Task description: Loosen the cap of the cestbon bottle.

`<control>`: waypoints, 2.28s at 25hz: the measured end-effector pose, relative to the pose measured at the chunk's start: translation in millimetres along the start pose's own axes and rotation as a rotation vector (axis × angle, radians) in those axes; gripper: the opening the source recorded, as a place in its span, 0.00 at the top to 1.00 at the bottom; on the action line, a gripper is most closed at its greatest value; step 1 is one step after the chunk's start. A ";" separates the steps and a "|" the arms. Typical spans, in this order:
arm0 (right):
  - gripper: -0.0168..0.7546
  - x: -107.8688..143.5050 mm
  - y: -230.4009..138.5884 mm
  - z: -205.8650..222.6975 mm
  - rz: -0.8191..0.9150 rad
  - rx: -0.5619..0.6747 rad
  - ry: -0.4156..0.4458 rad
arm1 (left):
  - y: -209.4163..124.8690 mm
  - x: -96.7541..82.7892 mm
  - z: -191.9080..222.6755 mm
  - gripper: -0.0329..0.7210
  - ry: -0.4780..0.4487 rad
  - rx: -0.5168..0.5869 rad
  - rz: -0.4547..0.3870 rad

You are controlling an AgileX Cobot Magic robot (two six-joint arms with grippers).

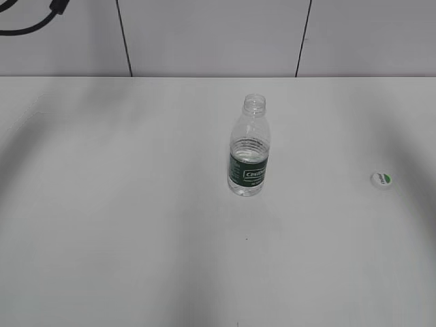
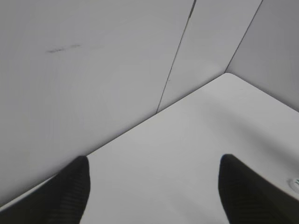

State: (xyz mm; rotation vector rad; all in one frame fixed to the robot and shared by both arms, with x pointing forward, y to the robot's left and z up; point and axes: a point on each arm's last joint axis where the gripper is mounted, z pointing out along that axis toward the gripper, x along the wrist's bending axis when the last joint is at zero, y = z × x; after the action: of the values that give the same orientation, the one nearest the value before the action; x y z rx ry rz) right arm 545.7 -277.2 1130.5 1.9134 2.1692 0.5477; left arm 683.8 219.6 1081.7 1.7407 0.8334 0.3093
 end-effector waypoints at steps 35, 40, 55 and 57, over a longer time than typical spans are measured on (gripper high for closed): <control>0.38 15.8 -319.4 -52.8 -0.075 -0.672 -0.192 | -2.6 -4.4 -5.0 0.29 -0.091 0.024 -0.006; 0.38 16.4 -319.6 -52.1 -0.073 -0.670 -0.183 | -2.2 -5.8 -5.7 0.29 -0.101 0.026 -0.003; 0.38 16.5 -319.7 -52.2 -0.072 -0.671 -0.182 | -2.7 -8.6 -6.0 0.29 -0.133 0.032 -0.004; 0.38 16.5 -319.7 -52.2 -0.072 -0.671 -0.182 | -1.3 -8.7 -6.0 0.29 -0.133 0.018 -0.015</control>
State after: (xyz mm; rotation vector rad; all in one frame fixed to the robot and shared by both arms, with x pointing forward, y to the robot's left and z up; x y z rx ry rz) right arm 231.7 -298.8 1051.9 1.4470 1.6416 0.9043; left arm 673.5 218.4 1084.2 1.7509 0.7540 0.1743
